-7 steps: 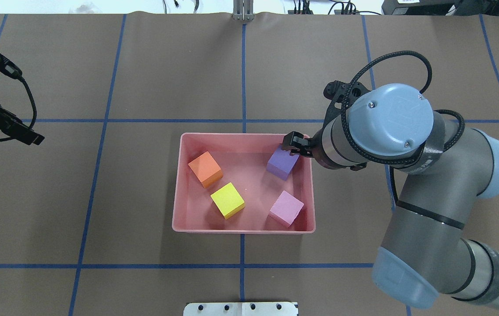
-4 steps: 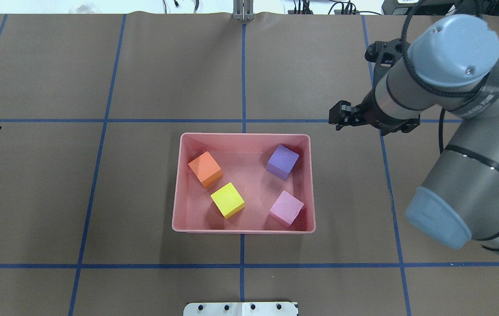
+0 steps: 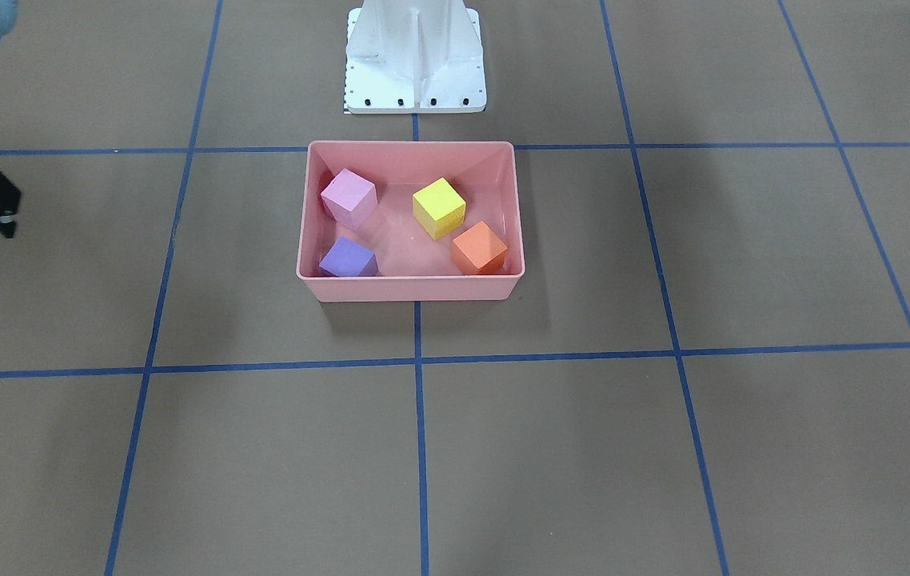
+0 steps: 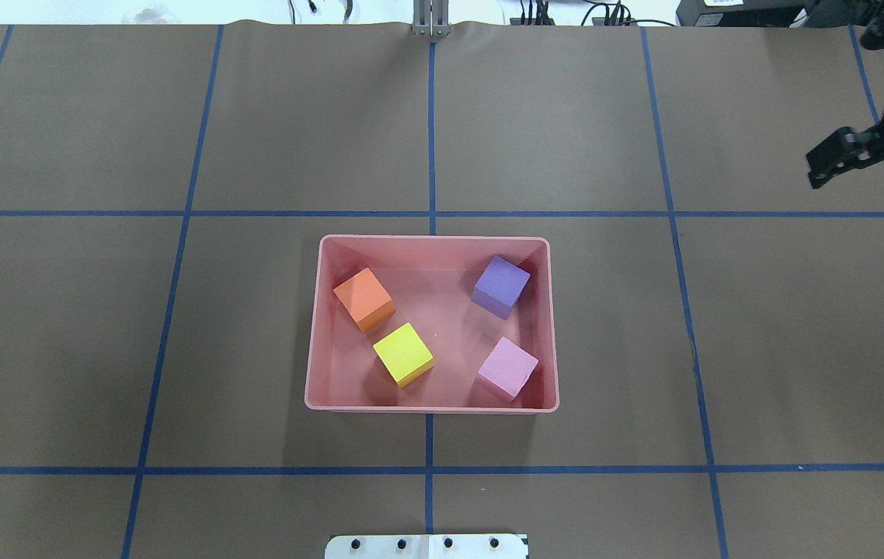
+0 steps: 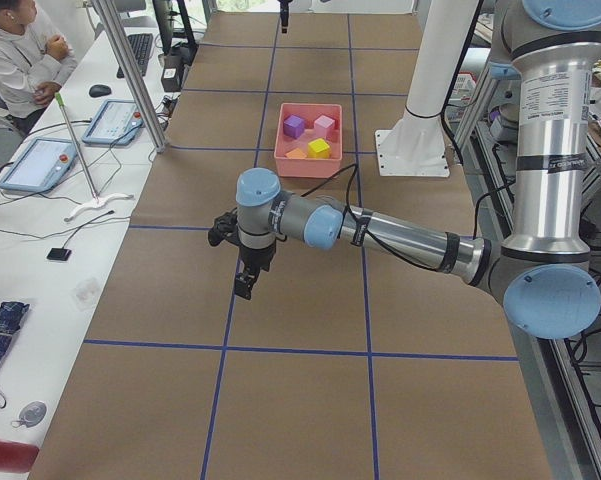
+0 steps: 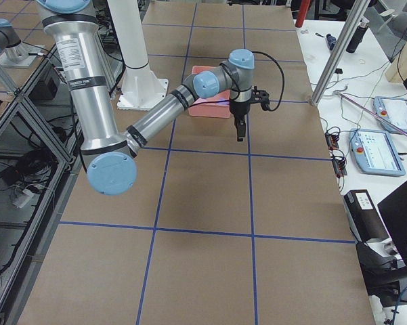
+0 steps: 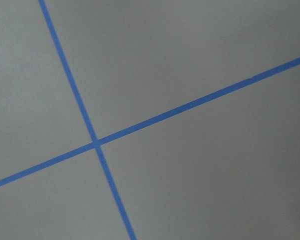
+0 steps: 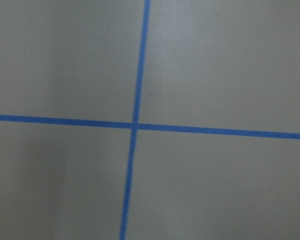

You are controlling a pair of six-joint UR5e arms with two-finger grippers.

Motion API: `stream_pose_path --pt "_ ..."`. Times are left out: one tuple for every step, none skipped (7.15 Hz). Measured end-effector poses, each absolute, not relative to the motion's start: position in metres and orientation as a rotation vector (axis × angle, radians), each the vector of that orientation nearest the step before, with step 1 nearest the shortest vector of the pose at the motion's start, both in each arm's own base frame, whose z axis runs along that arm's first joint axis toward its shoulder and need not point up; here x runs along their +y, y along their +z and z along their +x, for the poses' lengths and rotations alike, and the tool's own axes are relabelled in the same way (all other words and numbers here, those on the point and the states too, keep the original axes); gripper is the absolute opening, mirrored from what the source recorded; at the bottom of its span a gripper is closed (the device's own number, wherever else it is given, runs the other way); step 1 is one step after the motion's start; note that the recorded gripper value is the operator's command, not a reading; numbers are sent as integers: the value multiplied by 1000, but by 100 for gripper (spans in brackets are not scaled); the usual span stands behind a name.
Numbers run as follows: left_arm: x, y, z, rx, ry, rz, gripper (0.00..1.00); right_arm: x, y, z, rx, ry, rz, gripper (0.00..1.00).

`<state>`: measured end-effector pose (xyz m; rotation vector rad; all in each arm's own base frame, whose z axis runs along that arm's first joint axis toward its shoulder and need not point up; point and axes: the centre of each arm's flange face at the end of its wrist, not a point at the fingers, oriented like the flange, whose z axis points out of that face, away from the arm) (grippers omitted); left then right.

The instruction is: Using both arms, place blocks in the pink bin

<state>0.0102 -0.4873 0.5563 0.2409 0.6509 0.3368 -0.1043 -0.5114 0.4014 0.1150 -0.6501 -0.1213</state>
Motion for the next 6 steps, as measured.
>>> stream_pose_path --pt "-482 574 -4 646 331 224 100 -517 449 -50 -652 -178 105 100" --pt "-474 587 -12 661 317 202 100 -516 494 -2 -663 -224 96 99" --pt "-465 595 -23 712 279 167 100 -511 533 31 -669 -247 78 99" --pt "-457 601 -40 766 220 132 100 -503 561 46 -672 -248 52 99" --pt "-452 604 -54 793 182 122 100 -493 581 52 -673 -237 36 99" --pt "-450 604 -64 801 160 124 100 -483 596 54 -673 -210 32 99"
